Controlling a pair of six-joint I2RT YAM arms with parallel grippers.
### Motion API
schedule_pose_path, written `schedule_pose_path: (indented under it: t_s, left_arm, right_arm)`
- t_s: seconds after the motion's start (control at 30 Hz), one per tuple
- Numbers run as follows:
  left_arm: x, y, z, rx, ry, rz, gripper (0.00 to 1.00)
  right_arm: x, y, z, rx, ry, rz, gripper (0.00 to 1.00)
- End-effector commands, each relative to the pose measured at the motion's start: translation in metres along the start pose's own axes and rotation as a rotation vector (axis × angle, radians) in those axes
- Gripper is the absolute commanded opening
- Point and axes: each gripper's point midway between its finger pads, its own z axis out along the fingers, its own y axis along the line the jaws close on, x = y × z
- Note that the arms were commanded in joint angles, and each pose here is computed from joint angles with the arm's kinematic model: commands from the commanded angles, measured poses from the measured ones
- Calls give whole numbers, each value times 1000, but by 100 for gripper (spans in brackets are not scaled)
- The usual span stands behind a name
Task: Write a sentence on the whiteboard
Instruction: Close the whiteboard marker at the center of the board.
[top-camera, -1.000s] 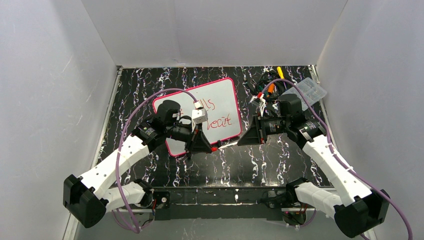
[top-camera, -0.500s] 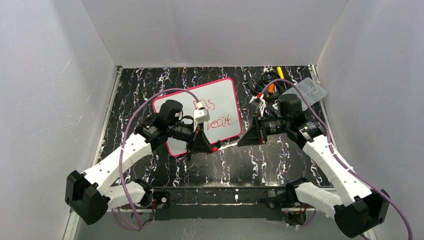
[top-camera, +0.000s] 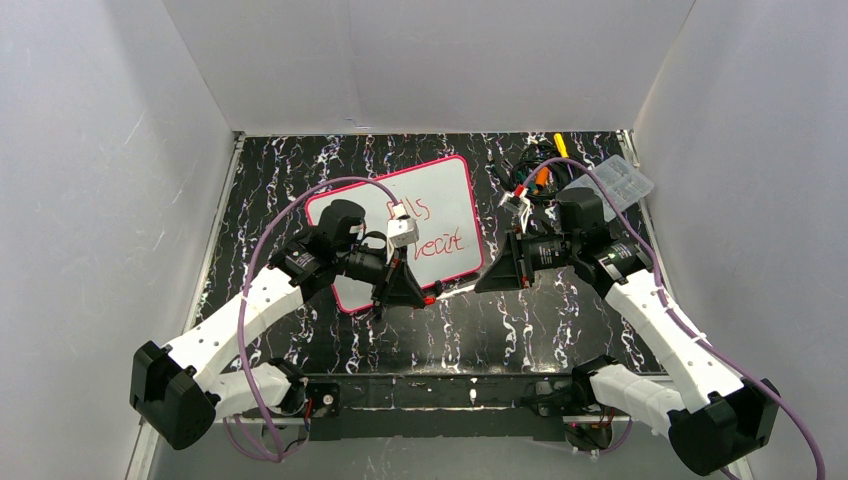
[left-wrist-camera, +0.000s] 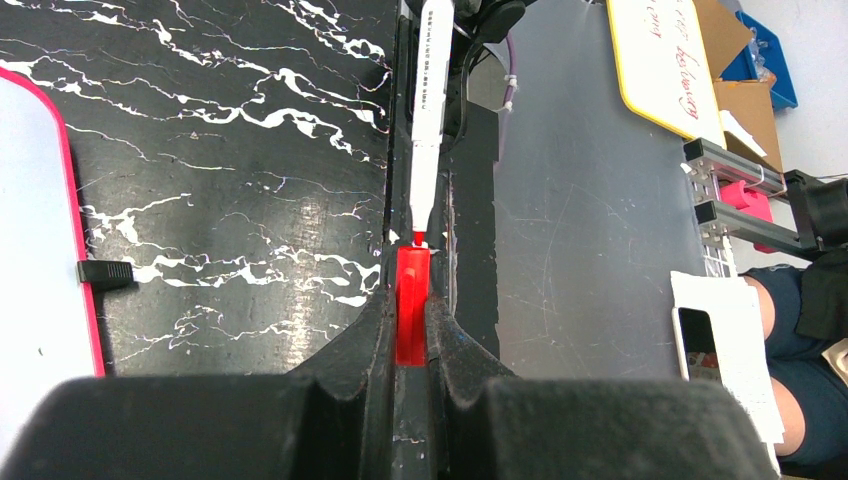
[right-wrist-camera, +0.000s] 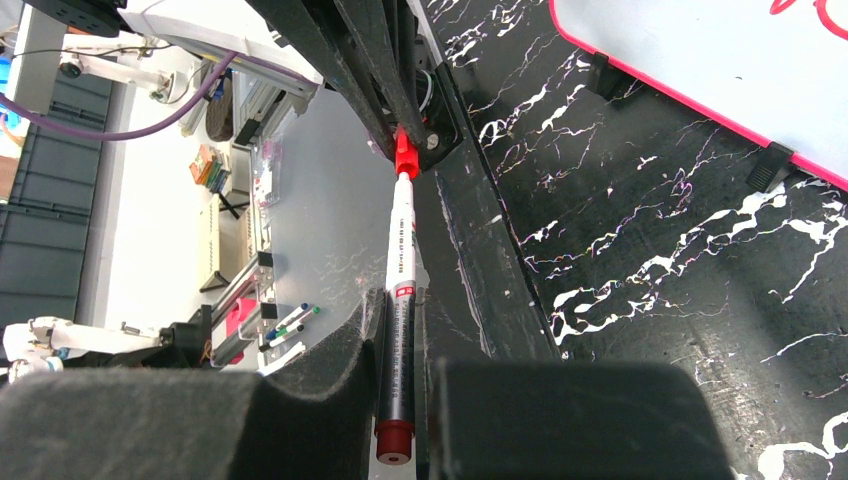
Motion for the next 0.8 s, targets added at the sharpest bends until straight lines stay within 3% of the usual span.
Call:
schedule_pose_path:
  t_s: [0.0,0.77]
  left_arm:
    - [-4,-14,-4,46,-14,33,0]
    - [-18,-10,1,51,-22,30,0]
  right_arm:
    - [-6,7,-1,-16,-17,-44,1]
    - [0,7,0,-36,1,-34,1]
